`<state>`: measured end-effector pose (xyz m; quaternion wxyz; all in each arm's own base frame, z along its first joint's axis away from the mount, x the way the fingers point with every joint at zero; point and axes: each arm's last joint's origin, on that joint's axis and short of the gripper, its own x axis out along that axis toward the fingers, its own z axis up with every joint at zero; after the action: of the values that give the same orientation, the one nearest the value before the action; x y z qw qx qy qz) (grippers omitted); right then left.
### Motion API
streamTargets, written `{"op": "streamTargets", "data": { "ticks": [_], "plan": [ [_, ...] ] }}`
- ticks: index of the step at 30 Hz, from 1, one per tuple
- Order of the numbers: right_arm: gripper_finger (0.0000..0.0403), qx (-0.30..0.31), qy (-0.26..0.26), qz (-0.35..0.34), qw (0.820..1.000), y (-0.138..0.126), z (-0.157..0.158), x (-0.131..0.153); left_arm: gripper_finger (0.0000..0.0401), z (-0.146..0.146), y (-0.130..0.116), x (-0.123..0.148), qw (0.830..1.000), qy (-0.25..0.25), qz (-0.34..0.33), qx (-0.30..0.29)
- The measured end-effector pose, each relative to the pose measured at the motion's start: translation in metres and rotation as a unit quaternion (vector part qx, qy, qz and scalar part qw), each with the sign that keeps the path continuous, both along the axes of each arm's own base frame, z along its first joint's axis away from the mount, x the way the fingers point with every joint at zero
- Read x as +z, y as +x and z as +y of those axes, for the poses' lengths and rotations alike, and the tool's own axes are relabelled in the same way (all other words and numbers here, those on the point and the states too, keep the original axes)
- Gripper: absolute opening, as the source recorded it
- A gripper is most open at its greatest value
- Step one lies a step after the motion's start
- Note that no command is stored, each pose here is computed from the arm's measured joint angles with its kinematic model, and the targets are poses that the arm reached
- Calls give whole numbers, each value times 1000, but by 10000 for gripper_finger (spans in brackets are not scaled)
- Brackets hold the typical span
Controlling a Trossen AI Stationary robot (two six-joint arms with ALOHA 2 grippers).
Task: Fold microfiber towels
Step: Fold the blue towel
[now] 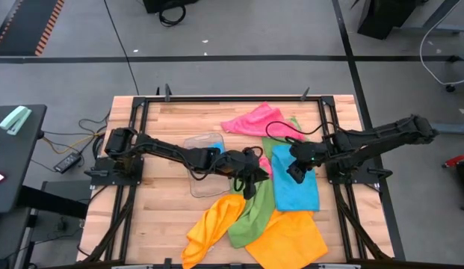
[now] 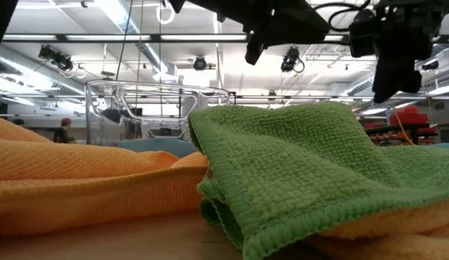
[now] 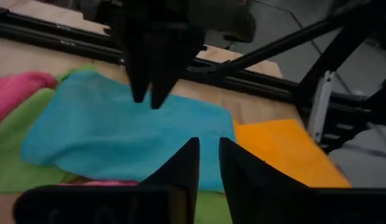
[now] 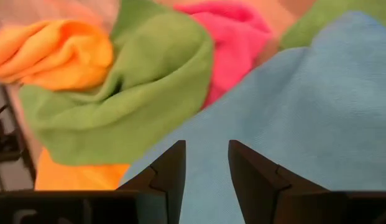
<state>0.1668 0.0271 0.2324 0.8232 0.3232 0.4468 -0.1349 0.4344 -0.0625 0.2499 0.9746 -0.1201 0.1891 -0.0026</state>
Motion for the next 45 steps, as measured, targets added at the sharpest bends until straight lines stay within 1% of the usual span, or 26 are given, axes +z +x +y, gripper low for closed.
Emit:
{"op": "streamTargets", "data": {
  "ticks": [2, 5, 7, 9, 12, 14, 19, 21, 25, 27, 30, 34, 38, 41, 45],
  "plan": [
    [129, 17, 2, -11, 1000, -3, 5, 3, 87, -4, -1, -2, 1000, 11, 5, 2],
    [129, 30, 10, -25, 999, -9, 13, 7, 101, -10, -1, 0, 1000, 15, -4, 8],
    [129, 42, 6, -35, 998, -14, 19, 10, 107, -13, -1, 3, 1000, 14, -13, 7],
    [129, 59, -7, -46, 997, -18, 26, 12, 111, -17, 3, 17, 999, 14, -33, 4],
    [129, 71, -29, -66, 995, -25, 32, 16, 114, -22, 11, 41, 997, 38, -62, 16],
    [129, 74, -31, -80, 994, -30, 35, 19, 114, -23, 14, 46, 997, 55, -51, 28],
    [129, 73, -28, -118, 990, -45, 35, 28, 113, -23, 32, 51, 996, 66, -51, 34],
    [129, 74, -30, -132, 988, -51, 34, 31, 115, -22, 38, 48, 996, 69, -39, 35],
    [129, 86, -18, -158, 984, -60, 32, 37, 124, -27, 49, 38, 997, 76, -5, 29],
    [129, 91, -15, -160, 983, -63, 32, 38, 129, -30, 54, 40, 997, 67, -4, 31],
    [129, 103, -16, -156, 982, -64, 35, 37, 137, -30, 58, 44, 998, 47, 21, 36],
    [129, 104, -25, -163, 981, -65, 35, 40, 146, -25, 63, 48, 997, 45, 54, 34],
    [129, 100, -51, -188, 976, -67, 32, 56, 151, -21, 63, 46, 996, 51, 72, 35],
    [129, 95, -78, -198, 973, -70, 29, 69, 150, -20, 62, 38, 993, 68, 90, 29],
    [129, 103, -105, -195, 970, -73, 25, 77, 147, -19, 60, 31, 986, 123, 111, 1]
  ]
}}
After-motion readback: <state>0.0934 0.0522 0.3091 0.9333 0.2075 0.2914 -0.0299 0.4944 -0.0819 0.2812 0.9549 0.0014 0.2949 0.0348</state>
